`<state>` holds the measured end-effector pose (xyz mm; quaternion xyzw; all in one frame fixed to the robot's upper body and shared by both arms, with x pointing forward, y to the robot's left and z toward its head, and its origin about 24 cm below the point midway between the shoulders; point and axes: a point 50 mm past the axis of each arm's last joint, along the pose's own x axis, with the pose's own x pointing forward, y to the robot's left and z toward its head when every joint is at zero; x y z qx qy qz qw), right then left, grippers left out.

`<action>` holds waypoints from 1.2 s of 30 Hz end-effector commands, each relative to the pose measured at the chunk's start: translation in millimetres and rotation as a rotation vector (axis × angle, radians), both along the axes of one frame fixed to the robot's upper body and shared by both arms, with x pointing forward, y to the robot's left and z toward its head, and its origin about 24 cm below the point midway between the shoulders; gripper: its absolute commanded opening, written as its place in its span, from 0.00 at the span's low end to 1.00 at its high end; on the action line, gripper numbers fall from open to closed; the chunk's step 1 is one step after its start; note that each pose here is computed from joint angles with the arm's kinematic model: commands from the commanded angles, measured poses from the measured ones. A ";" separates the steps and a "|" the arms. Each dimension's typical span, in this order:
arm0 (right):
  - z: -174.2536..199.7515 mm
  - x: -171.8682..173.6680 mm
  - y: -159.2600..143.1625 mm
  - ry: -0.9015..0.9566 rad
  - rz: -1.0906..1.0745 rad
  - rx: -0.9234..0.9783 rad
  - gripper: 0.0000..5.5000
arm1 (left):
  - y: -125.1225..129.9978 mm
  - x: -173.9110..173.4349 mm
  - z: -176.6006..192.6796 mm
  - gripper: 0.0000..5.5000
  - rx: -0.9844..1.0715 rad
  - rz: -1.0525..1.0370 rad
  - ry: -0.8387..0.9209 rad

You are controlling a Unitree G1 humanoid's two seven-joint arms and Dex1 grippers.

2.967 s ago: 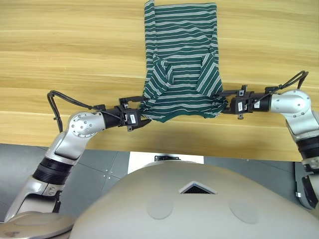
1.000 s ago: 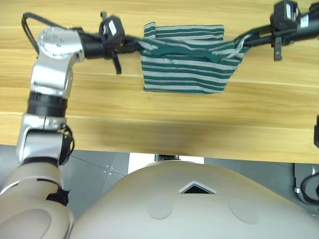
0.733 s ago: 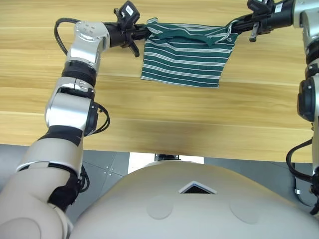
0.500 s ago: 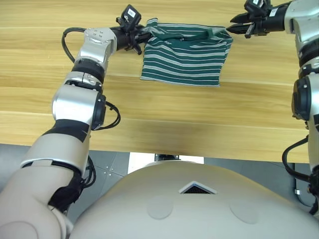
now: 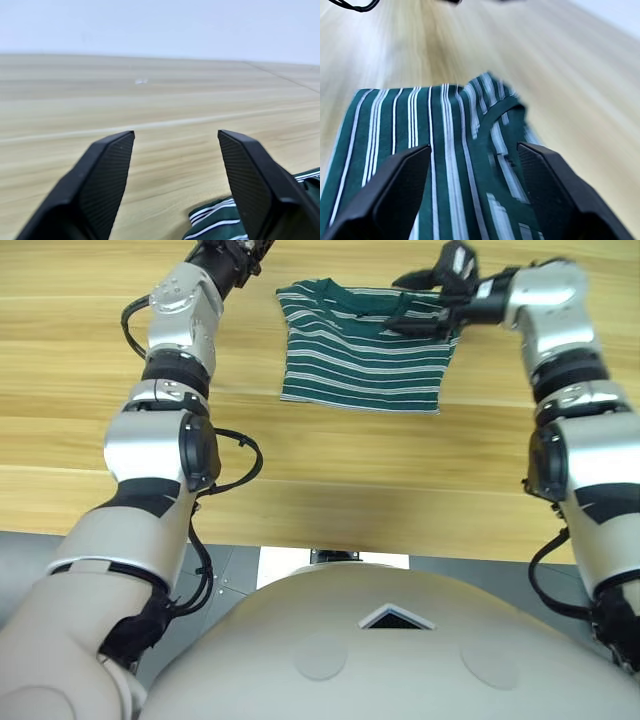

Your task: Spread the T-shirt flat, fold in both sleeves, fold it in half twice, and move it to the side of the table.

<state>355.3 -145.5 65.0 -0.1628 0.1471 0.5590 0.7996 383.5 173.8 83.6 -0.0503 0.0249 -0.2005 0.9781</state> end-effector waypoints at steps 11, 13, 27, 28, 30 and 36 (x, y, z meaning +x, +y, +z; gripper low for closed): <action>-61.0 -77.1 -72.9 0.130 0.452 -0.553 0.58 | -2.3 -30.9 12.0 0.54 -0.096 0.011 -0.146; -45.0 -88.0 -106.9 0.125 0.479 -0.608 0.58 | -3.6 -34.2 14.6 0.54 -0.108 0.001 -0.157; 23.4 -49.1 -151.8 -0.039 -0.218 -0.162 0.58 | -13.6 -67.6 10.5 0.54 -0.034 -0.013 -0.192; 13.6 -43.9 -154.6 0.024 -0.381 -0.076 0.58 | -14.2 -70.3 9.1 0.54 -0.028 -0.012 -0.193; -8.3 -42.5 -156.5 0.117 -0.583 -0.036 0.58 | -15.7 -75.0 7.4 0.54 -0.022 -0.010 -0.195; -74.5 -56.0 -122.9 0.375 -0.714 -0.173 0.58 | -25.2 -87.3 9.6 0.54 0.006 -0.026 -0.220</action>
